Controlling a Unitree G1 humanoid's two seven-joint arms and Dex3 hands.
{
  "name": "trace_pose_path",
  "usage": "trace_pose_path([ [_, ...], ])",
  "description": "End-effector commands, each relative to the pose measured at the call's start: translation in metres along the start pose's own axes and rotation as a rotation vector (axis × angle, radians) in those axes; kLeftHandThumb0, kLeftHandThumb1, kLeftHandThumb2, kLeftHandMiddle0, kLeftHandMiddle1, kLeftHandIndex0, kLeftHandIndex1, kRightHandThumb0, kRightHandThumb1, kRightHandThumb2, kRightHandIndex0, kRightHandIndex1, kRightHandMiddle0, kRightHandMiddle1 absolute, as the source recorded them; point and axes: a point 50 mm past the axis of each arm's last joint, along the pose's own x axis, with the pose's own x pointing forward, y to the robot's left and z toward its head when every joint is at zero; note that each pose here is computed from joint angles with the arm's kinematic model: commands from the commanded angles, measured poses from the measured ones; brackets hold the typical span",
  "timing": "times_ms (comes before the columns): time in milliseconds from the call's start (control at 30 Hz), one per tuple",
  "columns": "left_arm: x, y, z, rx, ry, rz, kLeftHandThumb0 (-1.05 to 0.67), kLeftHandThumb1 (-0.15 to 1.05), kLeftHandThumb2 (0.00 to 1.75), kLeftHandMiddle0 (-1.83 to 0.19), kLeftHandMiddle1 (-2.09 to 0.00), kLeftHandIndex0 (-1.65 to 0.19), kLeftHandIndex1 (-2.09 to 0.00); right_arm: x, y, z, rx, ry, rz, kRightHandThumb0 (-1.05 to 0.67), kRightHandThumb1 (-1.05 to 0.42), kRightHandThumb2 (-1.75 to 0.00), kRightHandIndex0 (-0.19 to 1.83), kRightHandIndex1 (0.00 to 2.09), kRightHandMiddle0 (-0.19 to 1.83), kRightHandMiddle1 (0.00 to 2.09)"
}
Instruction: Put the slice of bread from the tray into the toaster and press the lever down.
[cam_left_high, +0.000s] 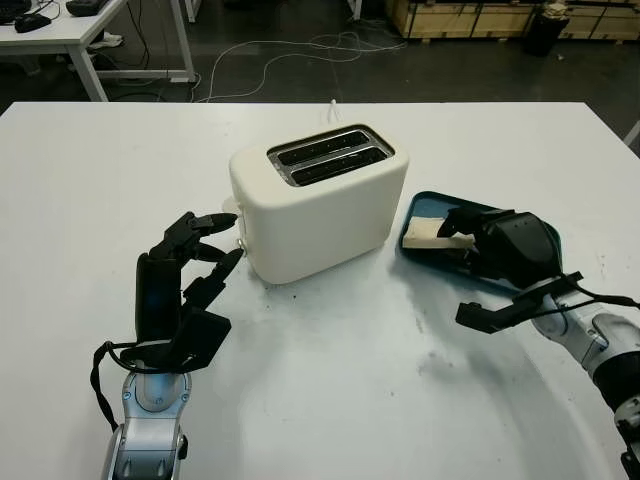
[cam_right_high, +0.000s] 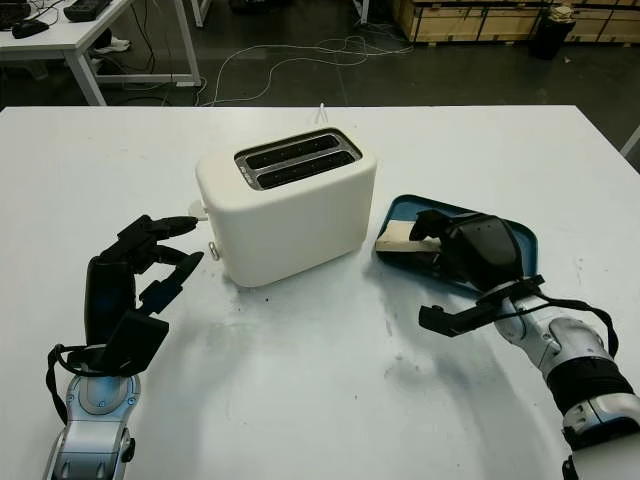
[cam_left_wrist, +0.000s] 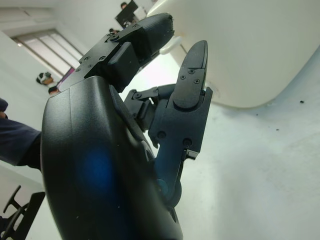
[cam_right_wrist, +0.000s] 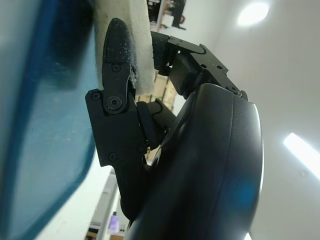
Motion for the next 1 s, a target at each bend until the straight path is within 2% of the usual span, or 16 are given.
trace_pose_path([
  [0,-0.001,0.000,-0.001,0.009,-0.001,0.000,-0.24,0.92,0.17,-0.57,-1.30,-0.63,-0.64,0.013,-0.024,-0.006,0.007,0.014,-0.060,-0.51,-0.92,-0.46,0.98,1.75,0.65,1.75],
  [167,-0.001,0.000,-0.001,0.009,0.005,-0.001,-0.25,0.92,0.17,-0.58,-1.31,-0.63,-0.64,0.027,-0.056,-0.015,0.025,0.015,-0.119,-0.55,-0.92,-0.54,0.94,1.75,0.62,1.75],
  [367,-0.001,0.000,0.000,0.017,0.002,-0.001,-0.24,0.92,0.17,-0.56,-1.30,-0.63,-0.64,0.041,-0.085,-0.019,0.060,-0.010,-0.183,-0.52,-0.92,-0.41,0.93,1.75,0.67,1.75],
  [700,0.000,0.000,0.000,0.019,0.000,0.004,-0.25,0.92,0.17,-0.57,-1.31,-0.63,-0.64,0.058,-0.119,-0.027,0.138,-0.022,-0.152,-0.54,-0.92,-0.35,0.96,1.75,0.74,1.75],
  [833,0.001,0.000,0.001,0.017,0.000,0.005,-0.25,0.92,0.16,-0.57,-1.31,-0.63,-0.64,0.066,-0.140,-0.032,0.248,-0.008,-0.123,-0.54,-0.92,-0.32,0.93,1.75,0.72,1.75],
  [967,0.001,0.000,0.000,0.021,-0.004,0.003,-0.24,0.92,0.16,-0.57,-1.30,-0.63,-0.64,0.077,-0.168,-0.032,0.422,-0.064,-0.107,-0.54,-0.92,-0.27,0.95,1.75,0.77,1.75],
])
